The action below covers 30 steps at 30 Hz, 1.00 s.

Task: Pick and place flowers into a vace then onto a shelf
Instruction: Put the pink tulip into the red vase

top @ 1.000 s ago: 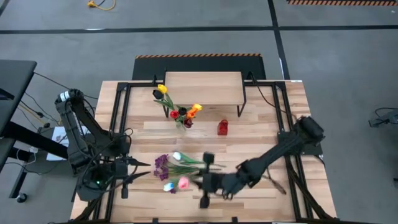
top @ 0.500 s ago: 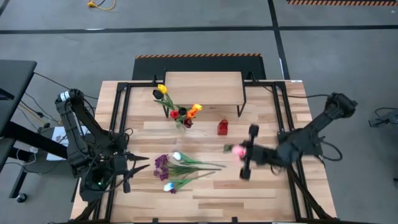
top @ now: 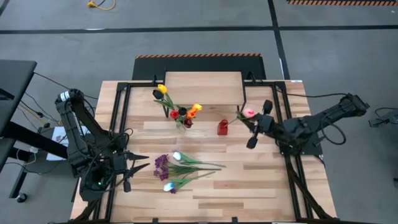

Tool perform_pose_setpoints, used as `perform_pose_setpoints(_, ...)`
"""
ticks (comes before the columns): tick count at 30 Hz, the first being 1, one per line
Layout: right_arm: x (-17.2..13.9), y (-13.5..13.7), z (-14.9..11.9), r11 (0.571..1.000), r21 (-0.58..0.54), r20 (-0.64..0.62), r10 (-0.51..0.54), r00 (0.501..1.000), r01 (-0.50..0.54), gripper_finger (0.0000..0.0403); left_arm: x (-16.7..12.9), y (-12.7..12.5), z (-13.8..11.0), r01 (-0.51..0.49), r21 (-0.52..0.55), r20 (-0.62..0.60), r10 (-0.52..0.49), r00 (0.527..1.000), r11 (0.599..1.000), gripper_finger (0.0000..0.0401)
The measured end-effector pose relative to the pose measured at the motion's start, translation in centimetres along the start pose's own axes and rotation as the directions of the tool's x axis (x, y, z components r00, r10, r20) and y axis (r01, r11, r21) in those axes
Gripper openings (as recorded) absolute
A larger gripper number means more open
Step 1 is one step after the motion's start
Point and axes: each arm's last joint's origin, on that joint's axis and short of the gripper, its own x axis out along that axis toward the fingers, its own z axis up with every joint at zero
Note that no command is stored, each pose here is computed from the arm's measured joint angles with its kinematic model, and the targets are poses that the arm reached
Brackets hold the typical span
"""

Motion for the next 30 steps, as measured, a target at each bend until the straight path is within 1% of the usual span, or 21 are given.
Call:
perform_pose_setpoints(2, -0.1, -0.8, -0.3, 1.000, 0.002, -0.030, -0.006, 1.000, 0.006, 0.0002, 0.1, 0.0, 0.0, -0.010, -0.001, 0.006, 0.010, 1.000, 1.000, 0.0096)
perform_pose_setpoints(5, 0.2, -1.9, -0.7, 1.000, 0.021, -0.060, 0.013, 0.998, -0.012, 0.0001, 0.2, 0.1, 0.1, -0.030, -0.013, 0.015, 0.030, 0.999, 0.999, 0.0096)
perform_pose_setpoints(11, 1.5, -3.0, -1.1, 0.998, 0.027, -0.063, 0.056, 0.996, -0.055, 0.0001, 0.7, 0.4, 0.2, -0.057, -0.042, 0.016, 0.057, 0.998, 0.998, 0.0096)
perform_pose_setpoints(24, 2.5, -4.3, -1.8, 0.997, 0.051, -0.095, 0.059, 0.994, -0.055, 0.0001, 1.0, 0.5, 0.3, -0.068, -0.049, 0.012, 0.068, 0.998, 0.997, 0.0096)
perform_pose_setpoints(27, 3.2, -4.4, -2.6, 0.998, 0.052, -0.143, 0.046, 0.989, -0.039, 0.0001, 1.0, 0.5, 0.3, -0.067, -0.048, 0.012, 0.068, 0.998, 0.997, 0.0096)
perform_pose_setpoints(30, 4.0, -4.4, -3.0, 0.998, 0.058, -0.158, 0.038, 0.987, -0.029, 0.0001, 1.0, 0.5, 0.2, -0.066, -0.049, 0.011, 0.066, 0.998, 0.997, 0.0096)
